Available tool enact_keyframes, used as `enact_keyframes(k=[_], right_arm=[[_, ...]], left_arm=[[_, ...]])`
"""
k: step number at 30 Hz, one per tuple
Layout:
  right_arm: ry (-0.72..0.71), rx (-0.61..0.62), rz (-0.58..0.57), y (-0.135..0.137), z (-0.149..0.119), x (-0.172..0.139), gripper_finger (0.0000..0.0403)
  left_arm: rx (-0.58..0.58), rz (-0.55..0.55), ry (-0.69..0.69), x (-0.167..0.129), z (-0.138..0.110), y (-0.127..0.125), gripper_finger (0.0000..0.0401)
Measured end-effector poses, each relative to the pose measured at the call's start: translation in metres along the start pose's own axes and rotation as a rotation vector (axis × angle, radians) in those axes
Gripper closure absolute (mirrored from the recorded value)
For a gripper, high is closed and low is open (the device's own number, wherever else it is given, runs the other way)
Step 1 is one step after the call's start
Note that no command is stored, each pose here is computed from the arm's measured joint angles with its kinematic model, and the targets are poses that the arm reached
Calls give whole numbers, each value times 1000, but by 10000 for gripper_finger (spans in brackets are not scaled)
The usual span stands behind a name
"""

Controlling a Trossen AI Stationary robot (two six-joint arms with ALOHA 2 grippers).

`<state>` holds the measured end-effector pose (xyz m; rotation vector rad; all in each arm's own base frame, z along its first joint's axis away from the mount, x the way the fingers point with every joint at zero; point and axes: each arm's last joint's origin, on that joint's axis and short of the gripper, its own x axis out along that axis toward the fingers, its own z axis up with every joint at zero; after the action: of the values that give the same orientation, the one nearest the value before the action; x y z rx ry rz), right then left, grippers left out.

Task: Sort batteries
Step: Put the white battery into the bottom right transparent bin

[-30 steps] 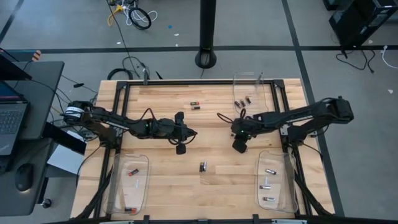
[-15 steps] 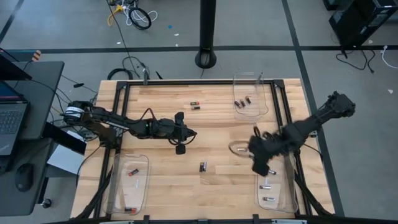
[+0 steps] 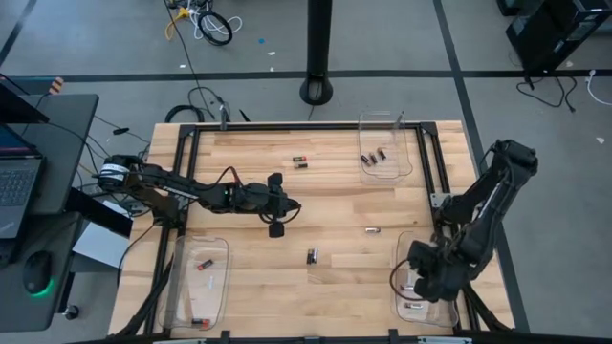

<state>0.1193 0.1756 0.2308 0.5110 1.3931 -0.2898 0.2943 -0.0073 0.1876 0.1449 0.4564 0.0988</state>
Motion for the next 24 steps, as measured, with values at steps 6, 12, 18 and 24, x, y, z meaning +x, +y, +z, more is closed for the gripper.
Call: enact_keyframes(k=[6, 12, 18, 24], right_arm=[[55, -22, -32, -9, -5, 32, 342], [73, -37, -38, -18, -8, 50, 343], [81, -31, -18, -25, -10, 65, 337], [86, -20, -17, -30, -11, 72, 333]], left_arm=[[0, 0, 0, 0, 0, 0, 388], [2, -1, 11, 0, -1, 0, 388], [2, -2, 24, 0, -2, 0, 388], [2, -2, 27, 0, -3, 0, 388]])
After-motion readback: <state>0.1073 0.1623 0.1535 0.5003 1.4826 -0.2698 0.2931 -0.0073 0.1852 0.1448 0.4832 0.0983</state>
